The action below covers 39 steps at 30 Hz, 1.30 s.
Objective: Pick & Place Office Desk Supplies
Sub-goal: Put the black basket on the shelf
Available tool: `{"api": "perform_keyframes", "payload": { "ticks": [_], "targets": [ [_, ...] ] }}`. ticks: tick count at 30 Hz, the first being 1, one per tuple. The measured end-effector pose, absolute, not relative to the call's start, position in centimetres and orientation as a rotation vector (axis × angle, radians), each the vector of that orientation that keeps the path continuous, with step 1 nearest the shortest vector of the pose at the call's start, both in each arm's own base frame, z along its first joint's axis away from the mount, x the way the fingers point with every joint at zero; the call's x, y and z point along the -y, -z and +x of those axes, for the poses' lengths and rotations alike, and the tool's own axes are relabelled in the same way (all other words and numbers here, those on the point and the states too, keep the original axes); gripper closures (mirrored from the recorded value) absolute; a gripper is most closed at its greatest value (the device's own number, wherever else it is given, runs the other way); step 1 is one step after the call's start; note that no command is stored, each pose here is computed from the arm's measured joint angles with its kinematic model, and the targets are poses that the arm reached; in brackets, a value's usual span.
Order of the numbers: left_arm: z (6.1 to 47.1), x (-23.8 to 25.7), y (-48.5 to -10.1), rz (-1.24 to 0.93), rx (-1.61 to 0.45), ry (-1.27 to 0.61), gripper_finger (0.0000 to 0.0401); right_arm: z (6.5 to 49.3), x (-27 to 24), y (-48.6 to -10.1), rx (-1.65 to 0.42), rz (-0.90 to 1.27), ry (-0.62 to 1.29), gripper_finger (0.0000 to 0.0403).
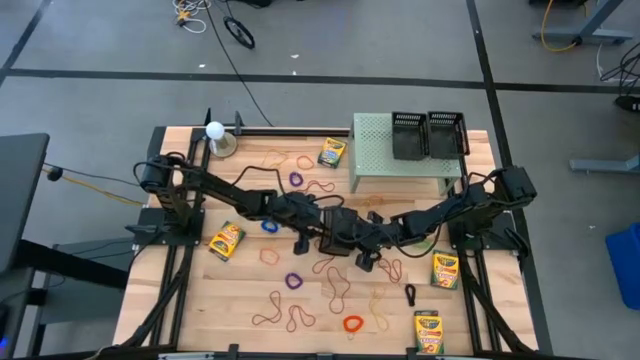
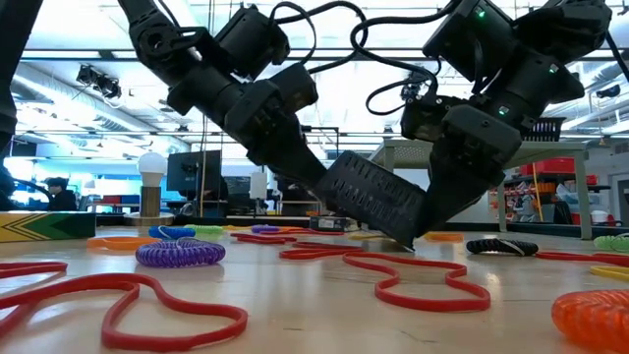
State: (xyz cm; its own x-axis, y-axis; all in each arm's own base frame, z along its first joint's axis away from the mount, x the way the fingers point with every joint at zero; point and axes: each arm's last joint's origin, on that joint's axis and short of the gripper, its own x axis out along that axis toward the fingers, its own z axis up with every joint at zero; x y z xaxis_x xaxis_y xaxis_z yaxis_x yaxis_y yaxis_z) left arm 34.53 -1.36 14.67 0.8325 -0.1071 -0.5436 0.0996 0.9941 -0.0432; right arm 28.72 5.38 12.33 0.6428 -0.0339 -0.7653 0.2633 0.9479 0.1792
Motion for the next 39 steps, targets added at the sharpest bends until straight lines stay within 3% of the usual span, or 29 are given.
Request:
{"api": "perform_keyframes", "payload": {
  "ticks": [14, 24, 31, 39],
  "targets": [
    [35.7, 1.4, -16.4, -0.014, -0.525, 0.107, 0.0308, 28.7, -5.1, -12.3, -0.855, 0.283, 0.191, 0.0378],
    [35.6, 1.3, -17.1, -0.017, -0.503, 0.114, 0.0308, 28.8, -5.1, -12.4, -0.84, 0.307, 0.212, 0.0276],
    [35.3, 1.4, -19.7, -0.004, -0.409, 0.124, 0.0308, 29.3, -5.3, -12.9, -0.729, 0.271, 0.293, 0.02],
    [34.4, 1.6, -21.7, -0.002, -0.36, 0.167, 0.0308, 31.0, -5.5, -12.4, -0.563, 0.245, 0.299, 0.0172]
  ]
}}
